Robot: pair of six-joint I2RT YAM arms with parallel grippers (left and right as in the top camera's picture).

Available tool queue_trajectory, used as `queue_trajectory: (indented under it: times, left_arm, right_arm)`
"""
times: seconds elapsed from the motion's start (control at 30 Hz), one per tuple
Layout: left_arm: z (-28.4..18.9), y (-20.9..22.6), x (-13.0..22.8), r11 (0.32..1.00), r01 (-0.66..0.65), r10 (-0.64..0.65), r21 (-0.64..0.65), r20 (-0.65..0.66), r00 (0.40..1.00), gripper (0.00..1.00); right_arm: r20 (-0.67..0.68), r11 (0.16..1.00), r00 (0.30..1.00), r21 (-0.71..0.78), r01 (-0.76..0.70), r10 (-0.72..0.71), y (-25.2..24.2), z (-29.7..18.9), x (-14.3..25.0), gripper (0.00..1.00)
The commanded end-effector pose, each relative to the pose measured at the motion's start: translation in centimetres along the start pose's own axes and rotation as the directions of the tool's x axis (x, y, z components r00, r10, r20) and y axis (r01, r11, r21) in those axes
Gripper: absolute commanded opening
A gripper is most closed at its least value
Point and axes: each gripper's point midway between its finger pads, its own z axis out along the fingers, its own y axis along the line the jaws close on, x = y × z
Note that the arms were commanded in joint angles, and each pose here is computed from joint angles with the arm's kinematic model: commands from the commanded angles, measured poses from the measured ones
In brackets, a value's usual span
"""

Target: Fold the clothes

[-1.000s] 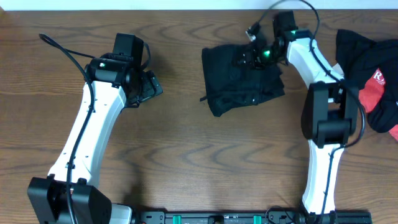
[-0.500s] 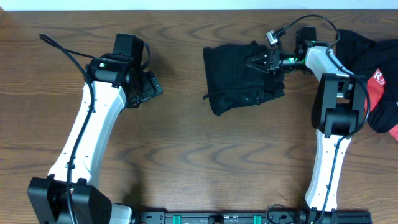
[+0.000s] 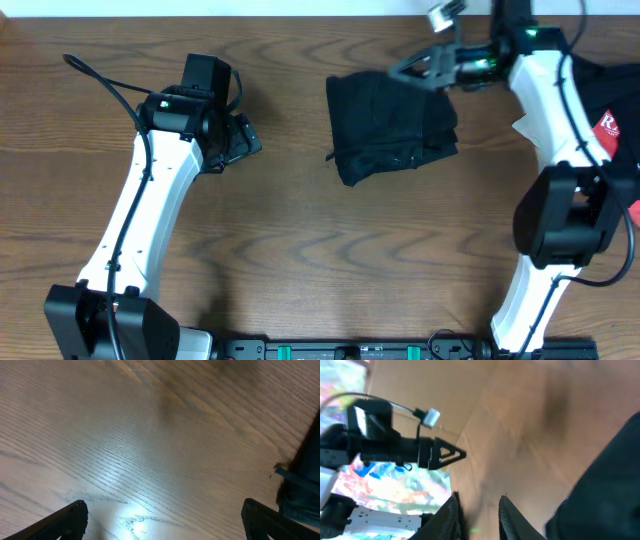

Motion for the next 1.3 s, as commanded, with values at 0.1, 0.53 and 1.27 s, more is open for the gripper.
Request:
queue_trajectory:
  times: [0.1, 0.53, 1.27]
  left_arm:
    - [-0.2, 0.2, 0.2, 1.0, -0.013, 0.013, 0.001, 0.003, 1.0, 0.98]
    - [-0.2, 0.2, 0.2, 1.0, -0.013, 0.013, 0.001, 0.003, 1.0, 0.98]
    - [-0.2, 0.2, 0.2, 1.0, -0.013, 0.013, 0.001, 0.002, 1.0, 0.98]
  right_arm:
    - [-0.196, 0.985, 0.971, 0.131, -0.113, 0.137, -4.7, 5.1, 6.7, 0.18]
    - [-0.109, 0.982, 0.991, 0.181, -0.052, 0.072, -14.7, 5.5, 11.4, 0.35]
    - [0.05, 0.998, 0.999, 0.054, 0.011, -0.014, -7.6, 2.0, 3.4, 0.43]
